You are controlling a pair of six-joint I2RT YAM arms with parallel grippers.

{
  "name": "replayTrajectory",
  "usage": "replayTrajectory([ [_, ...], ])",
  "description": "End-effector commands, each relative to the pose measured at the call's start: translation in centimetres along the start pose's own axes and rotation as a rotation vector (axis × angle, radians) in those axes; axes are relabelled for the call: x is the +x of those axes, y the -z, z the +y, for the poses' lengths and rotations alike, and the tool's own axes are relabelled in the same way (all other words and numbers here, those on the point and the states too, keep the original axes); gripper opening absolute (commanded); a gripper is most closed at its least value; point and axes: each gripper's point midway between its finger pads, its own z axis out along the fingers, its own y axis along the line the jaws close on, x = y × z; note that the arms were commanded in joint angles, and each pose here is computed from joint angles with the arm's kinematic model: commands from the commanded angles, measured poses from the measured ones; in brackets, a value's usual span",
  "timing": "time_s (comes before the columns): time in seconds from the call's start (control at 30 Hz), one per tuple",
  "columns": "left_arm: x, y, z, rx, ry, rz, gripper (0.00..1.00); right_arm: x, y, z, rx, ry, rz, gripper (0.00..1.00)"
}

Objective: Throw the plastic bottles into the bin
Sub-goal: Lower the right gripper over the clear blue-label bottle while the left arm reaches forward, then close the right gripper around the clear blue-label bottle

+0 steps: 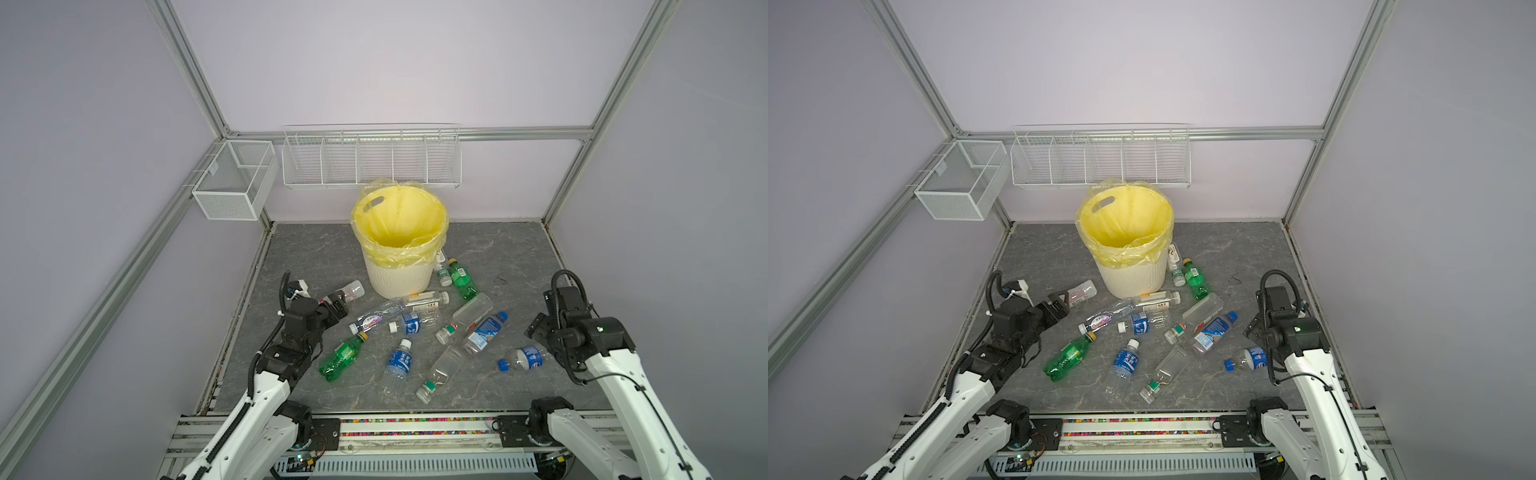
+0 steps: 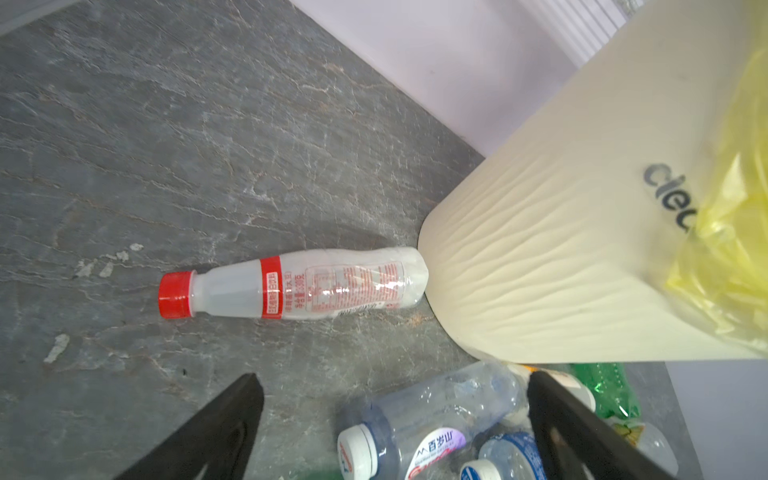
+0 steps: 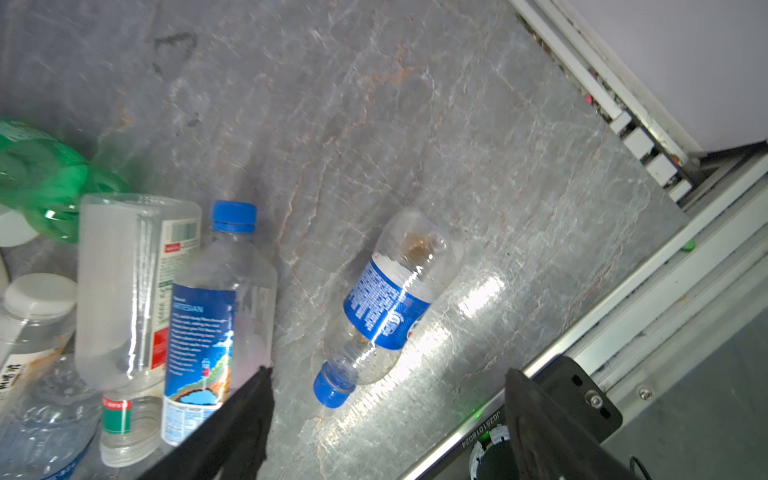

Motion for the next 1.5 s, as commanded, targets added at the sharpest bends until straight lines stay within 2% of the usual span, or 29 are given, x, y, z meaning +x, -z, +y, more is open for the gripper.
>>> replayTrajectory([
  [0.0, 1.6, 0.1, 0.1, 0.000, -0.044, 0.055, 0.99, 2.4, -1.4, -1.1, 0.039, -0.035, 0.081, 0.88],
  [0.17, 3.2, -0.9, 0.1, 0.016, -0.050, 0.117, 1.00, 3.1, -2.4, -1.8, 0.076, -0.050, 0.095, 0.88],
  [0.33, 4.1, -1.9, 0.2, 0.023, -0.043, 0.138, 0.99, 3.7, -3.3, -1.2, 0.030, -0.065, 0.104, 0.88],
  [0.97, 2.3, -2.5, -0.7, 0.013, -0.065, 0.090, 0.99, 4.2, -7.9, 2.0, 0.008, -0.063, 0.204, 0.89],
  [1.2, 1.7, -2.6, -0.9, 0.008, -0.088, 0.078, 0.99, 3.7, -9.1, 2.9, -0.014, -0.068, 0.192, 1.00],
  [1.47, 1.6, -3.4, -1.1, -0.006, -0.099, 0.093, 0.99, 4.1, -10.4, 2.7, -0.004, -0.062, 0.212, 0.83],
])
